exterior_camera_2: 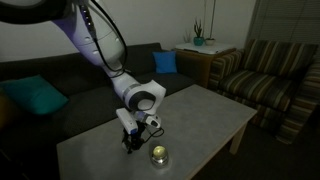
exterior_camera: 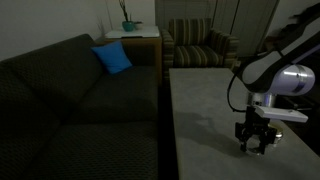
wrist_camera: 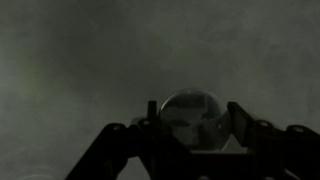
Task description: Remove the lid of the silver object and place it on the table
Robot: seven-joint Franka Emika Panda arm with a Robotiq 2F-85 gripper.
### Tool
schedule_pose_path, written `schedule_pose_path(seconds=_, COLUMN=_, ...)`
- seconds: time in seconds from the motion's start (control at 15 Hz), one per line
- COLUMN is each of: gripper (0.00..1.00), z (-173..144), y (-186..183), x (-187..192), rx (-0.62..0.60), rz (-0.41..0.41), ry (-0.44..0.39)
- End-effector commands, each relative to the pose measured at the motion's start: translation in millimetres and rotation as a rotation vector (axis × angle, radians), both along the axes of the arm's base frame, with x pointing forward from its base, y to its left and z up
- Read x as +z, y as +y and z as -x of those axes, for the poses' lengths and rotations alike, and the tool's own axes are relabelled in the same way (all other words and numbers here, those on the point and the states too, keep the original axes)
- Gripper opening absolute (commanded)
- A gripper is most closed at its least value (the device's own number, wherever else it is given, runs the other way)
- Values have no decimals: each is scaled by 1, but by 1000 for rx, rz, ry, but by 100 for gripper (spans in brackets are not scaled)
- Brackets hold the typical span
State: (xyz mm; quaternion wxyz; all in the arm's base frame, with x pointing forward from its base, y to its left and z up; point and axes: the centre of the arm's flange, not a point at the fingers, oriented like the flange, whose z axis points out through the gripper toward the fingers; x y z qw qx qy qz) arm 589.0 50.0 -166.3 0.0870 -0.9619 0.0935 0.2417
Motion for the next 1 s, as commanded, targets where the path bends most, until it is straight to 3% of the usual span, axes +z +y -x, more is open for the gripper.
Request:
schedule_pose_path(seconds=0.0, gripper=45, z=-34, y=-16, x=-31, rx=-174, rz=-62, ry=-22)
schedule_pose_path(seconds=0.2, gripper=45, z=-53, y=-14, x=-31, rx=-236, rz=-57, ry=6)
schedule_pose_path(seconds=0.53, gripper=45, z=-70, y=6, x=-36, rx=-288, rz=16, ry=99)
schedule_pose_path(seconds=0.93, gripper=45, z=-50, y=-7, x=-44, rx=-366, rz=23, ry=255)
